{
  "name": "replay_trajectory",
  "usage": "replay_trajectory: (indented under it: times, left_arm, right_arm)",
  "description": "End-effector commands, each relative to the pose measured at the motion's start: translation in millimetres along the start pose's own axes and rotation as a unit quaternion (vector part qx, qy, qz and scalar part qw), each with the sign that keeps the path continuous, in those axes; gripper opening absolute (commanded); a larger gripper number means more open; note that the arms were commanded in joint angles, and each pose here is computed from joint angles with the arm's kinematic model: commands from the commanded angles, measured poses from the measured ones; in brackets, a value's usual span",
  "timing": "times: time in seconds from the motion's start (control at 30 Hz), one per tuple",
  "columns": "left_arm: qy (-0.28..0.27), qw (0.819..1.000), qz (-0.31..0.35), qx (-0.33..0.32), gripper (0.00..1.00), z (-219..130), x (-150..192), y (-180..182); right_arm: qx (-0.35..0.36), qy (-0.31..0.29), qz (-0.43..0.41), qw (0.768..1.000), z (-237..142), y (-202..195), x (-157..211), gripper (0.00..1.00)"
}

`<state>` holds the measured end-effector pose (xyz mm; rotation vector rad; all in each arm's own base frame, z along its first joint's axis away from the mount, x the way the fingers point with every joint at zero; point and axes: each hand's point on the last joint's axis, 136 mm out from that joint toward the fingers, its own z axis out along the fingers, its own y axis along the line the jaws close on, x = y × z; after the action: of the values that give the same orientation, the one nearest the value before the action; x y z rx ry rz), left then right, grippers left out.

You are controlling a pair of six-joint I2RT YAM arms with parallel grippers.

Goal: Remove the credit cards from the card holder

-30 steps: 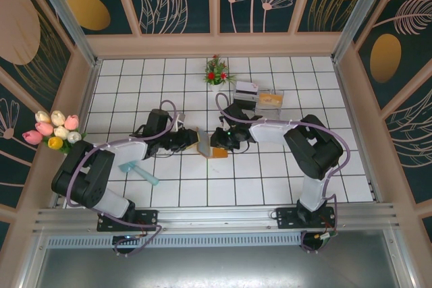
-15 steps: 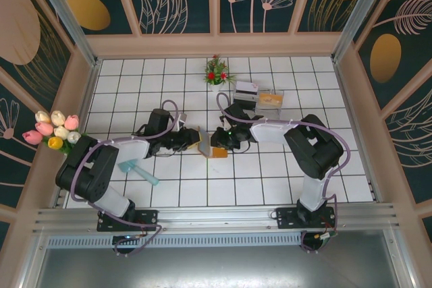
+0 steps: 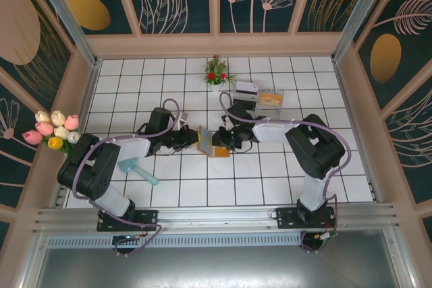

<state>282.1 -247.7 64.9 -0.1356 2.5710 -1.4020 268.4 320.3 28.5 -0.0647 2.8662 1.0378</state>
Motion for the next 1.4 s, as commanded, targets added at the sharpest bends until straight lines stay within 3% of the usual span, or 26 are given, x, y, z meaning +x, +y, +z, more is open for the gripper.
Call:
replay_trajectory:
  times: [0.0, 0.13, 0.27, 0.4, 0.67, 0.87, 1.0, 1.37]
  left_arm:
    - [0.01, 0.999, 0.009, -0.039, 0.01, 1, 7, 12]
    - [0.001, 0.998, 0.011, -0.056, 0.0, -3, 4, 14]
    - [-0.006, 0.998, 0.014, -0.056, 0.0, -6, 2, 10]
    - [-0.011, 0.998, 0.015, -0.056, 0.0, -9, 0, 6]
    - [-0.017, 0.998, 0.019, -0.049, 0.0, -14, 1, 0]
    - [-0.018, 0.998, 0.016, -0.051, 0.0, -13, 1, 3]
    - [-0.018, 0.998, 0.019, -0.051, 0.0, -13, 1, 2]
    - [-0.022, 0.998, 0.016, -0.062, 0.0, -14, 1, 6]
  right_arm:
    - [0.007, 0.003, -0.002, 1.0, -8, -2, 4, 0.28]
    - [0.021, -0.032, -0.018, 0.999, -26, 7, -8, 0.32]
    - [0.014, -0.061, -0.054, 0.997, -44, 32, -14, 0.44]
    - [0.05, -0.076, -0.061, 0.994, -49, 37, -19, 0.48]
    - [-0.003, -0.043, -0.031, 0.999, -28, 69, -14, 0.55]
    - [0.012, -0.041, -0.002, 0.999, -9, 67, -28, 0.52]
    - [0.033, -0.029, 0.002, 0.999, 1, 58, -28, 0.45]
    - [0.088, -0.043, 0.005, 0.995, -10, 32, -27, 0.39]
